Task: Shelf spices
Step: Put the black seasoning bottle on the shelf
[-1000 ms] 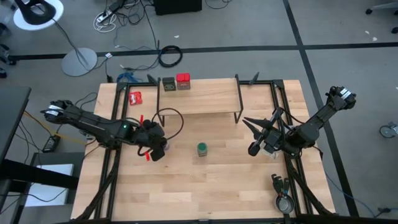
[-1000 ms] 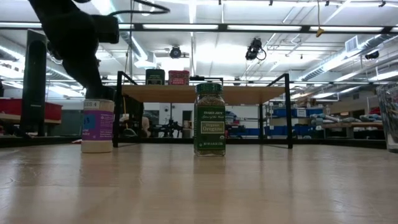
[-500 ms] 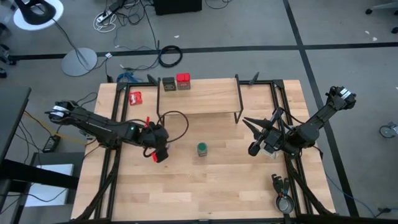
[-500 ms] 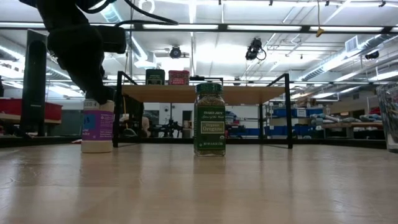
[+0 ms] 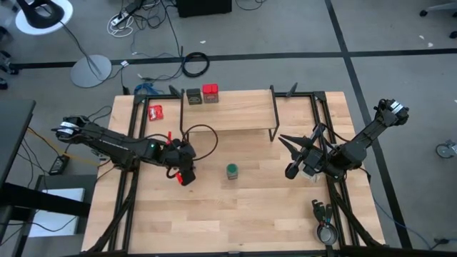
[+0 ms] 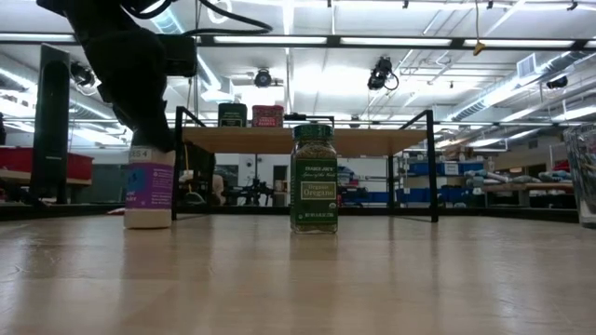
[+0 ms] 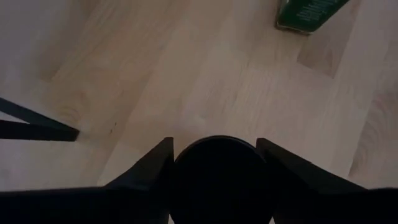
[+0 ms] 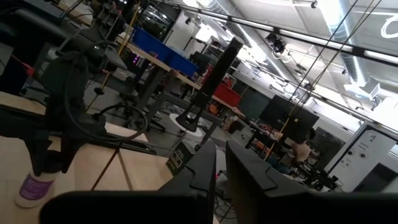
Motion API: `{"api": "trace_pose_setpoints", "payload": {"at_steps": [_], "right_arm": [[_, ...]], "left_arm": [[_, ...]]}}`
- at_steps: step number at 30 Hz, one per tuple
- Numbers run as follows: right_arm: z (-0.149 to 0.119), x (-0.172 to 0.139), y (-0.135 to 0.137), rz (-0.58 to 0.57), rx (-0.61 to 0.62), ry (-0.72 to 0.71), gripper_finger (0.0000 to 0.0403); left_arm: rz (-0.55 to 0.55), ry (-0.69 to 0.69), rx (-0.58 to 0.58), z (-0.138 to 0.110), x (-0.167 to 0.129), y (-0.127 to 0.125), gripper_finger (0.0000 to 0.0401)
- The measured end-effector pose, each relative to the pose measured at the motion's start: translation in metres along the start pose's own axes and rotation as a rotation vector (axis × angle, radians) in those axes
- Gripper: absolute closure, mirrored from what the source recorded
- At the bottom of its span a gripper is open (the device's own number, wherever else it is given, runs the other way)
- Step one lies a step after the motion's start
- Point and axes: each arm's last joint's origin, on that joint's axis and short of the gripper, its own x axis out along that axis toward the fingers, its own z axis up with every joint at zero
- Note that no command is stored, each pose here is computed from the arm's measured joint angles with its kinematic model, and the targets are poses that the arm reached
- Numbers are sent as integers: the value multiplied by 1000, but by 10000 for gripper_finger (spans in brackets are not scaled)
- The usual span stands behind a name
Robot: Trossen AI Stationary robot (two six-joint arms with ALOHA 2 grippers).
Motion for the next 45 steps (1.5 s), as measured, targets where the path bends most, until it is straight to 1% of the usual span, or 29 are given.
{"api": "trace_pose_setpoints", "payload": {"at_steps": [3, 6, 10, 14, 18, 22, 25, 29, 33, 40, 45], "right_arm": [[0, 0, 0, 0, 0, 0, 364], [0, 0, 0, 0, 0, 0, 364], [0, 0, 0, 0, 0, 0, 364], [0, 0, 0, 0, -1, 0, 364], [0, 0, 0, 0, 0, 0, 364], [0, 0, 0, 0, -1, -1, 364], [0, 0, 0, 2, -1, -3, 364], [1, 0, 0, 15, -1, -20, 364], [1, 0, 1, 22, -1, -31, 364], [1, 0, 1, 30, -1, -41, 364], [1, 0, 1, 33, -1, -45, 364]], "left_arm": [[-13, -15, -4, 2, 0, -1, 213], [-45, -49, 2, 10, -5, -5, 213], [-79, -116, 37, 28, -21, -12, 213], [-102, -217, 70, 54, -43, -18, 213], [-72, -349, 71, 84, -70, -14, 213], [-23, -464, 40, 113, -95, -1, 213], [22, -514, 31, 131, -105, 12, 213], [95, -536, 12, 158, -105, 29, 213], [127, -535, -3, 186, -99, 44, 213], [171, -457, -43, 234, -71, 66, 213], [221, -377, -73, 259, -51, 81, 213]]}}
